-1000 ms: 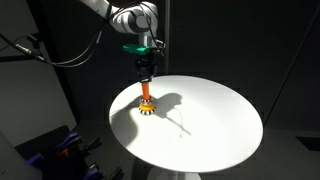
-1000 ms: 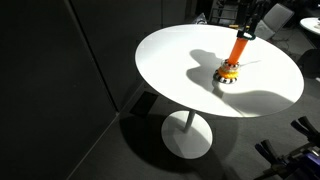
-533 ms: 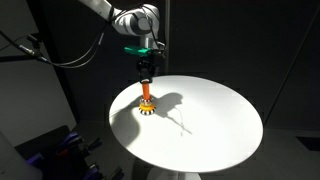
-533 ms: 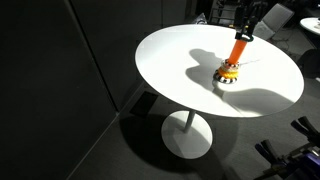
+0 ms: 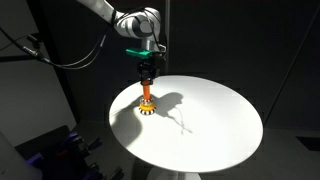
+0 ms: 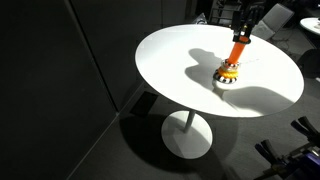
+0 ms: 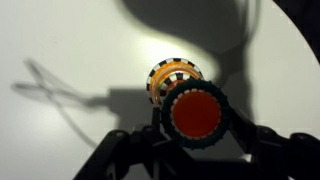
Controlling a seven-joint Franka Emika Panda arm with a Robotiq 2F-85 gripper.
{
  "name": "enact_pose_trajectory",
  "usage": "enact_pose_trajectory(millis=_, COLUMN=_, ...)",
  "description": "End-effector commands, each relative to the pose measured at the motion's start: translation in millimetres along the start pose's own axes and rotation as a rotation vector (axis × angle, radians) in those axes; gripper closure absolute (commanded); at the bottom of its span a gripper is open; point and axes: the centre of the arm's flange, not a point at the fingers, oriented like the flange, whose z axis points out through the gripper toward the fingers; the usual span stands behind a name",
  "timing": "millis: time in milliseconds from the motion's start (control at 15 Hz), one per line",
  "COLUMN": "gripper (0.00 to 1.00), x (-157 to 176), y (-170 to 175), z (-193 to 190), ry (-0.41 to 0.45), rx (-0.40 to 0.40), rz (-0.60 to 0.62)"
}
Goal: Place the dark green ring on the stack
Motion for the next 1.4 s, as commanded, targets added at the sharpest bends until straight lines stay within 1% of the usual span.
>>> enact_pose_trajectory(millis=0, gripper=0.55, x=10, y=2, z=-2, ry=-0.020, rx=0.004, rz=0.020)
enact_pose_trajectory(millis=267, gripper=0.55, x=10, y=2, z=-1, ry=-0.030, rx=0.003, rz=0.019)
enact_pose_trajectory(millis=333, gripper=0.07, x=9, y=2, z=-1, ry=-0.033, rx=0.003, rz=0.019)
enact_pose_trajectory(millis=400, gripper=0.07, x=8, y=2, z=-2, ry=-0.030, rx=0.001, rz=0.018)
enact_pose_trajectory(millis=467, gripper=0.01, x=7, y=2, z=-3, ry=-0.030, rx=0.001, rz=0.016)
enact_pose_trajectory(millis=533, gripper=0.00, x=7, y=2, z=-4, ry=-0.026, rx=0.002, rz=0.016)
enact_pose_trajectory(millis=933, gripper=0.00, x=-1, y=5, z=-21, ry=-0.019, rx=-0.005, rz=0.026)
enact_pose_trajectory(millis=1333, gripper=0.00, x=-13, y=12, z=-40, ry=0.082, rx=-0.012, rz=0.057)
